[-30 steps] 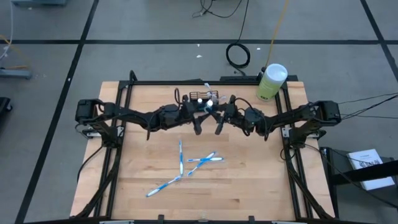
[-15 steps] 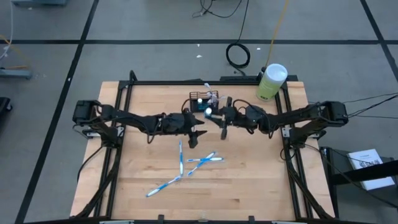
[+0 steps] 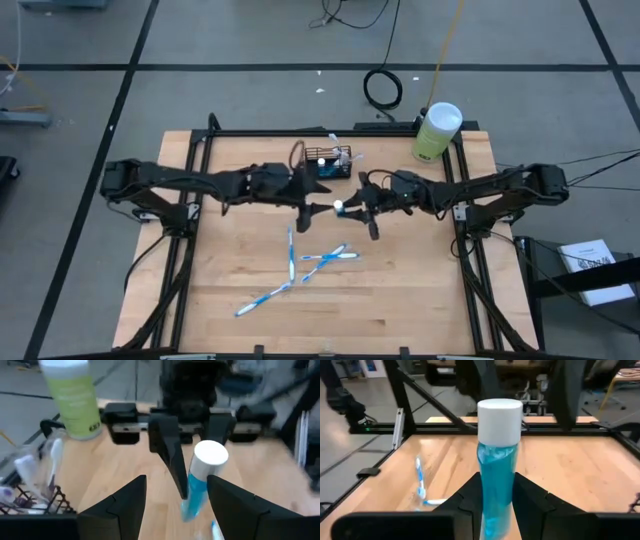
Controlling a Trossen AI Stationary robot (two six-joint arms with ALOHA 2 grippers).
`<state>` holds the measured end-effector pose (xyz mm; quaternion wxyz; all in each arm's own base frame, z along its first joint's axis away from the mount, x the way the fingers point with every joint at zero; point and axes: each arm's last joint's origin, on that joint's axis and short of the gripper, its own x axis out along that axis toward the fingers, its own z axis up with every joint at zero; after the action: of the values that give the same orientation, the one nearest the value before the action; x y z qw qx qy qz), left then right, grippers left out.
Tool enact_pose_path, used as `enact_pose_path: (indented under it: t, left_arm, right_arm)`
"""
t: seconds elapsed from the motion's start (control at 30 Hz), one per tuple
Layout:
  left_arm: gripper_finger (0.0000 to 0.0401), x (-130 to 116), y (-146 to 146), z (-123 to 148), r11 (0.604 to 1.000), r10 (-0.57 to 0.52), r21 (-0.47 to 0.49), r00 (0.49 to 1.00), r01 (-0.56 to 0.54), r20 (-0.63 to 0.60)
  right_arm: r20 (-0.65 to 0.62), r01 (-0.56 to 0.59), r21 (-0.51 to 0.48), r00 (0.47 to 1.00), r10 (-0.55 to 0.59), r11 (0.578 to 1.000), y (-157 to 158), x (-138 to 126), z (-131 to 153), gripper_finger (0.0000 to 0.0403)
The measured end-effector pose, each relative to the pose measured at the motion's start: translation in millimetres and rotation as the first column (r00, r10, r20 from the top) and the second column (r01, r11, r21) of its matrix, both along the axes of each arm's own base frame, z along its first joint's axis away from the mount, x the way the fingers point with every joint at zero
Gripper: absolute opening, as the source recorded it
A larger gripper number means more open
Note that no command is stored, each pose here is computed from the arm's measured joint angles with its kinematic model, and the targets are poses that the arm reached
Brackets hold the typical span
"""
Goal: Pick & Place toothbrushing station
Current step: Put the blue mouthwash into the middle compartment of the wire organizer
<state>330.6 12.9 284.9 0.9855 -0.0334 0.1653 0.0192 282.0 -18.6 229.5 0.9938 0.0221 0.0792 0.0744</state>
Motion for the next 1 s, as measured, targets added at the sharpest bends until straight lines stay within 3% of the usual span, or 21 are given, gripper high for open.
enact_pose_path:
  t: [0.23, 0.6, 0.8, 1.0]
  left_arm:
    - [0.0218, 18, -4, 13, 0.988, -0.075, 0.126, 0.994, 0.085, -0.082]
    - [0.0218, 20, -9, 17, 0.970, -0.228, 0.084, 0.973, 0.230, -0.032]
    - [0.0218, 21, -6, 17, 0.968, -0.235, 0.082, 0.972, 0.236, -0.022]
    - [0.0218, 27, 2, 10, 0.982, -0.168, 0.082, 0.985, 0.170, -0.027]
  right_arm:
    - [-0.013, -0.020, 0.004, 1.000, 0.020, 1.000, 1, -1, -2, 0.0077]
    - [-0.035, -0.007, -0.001, 0.999, 0.007, 1.000, 3, 0, -4, 0.0077]
    - [-0.041, 0.001, -0.001, 0.999, -0.001, 1.000, 2, 0, -4, 0.0077]
    - [-0.040, -0.005, 0.000, 0.999, 0.005, 1.000, 2, 0, -4, 0.0077]
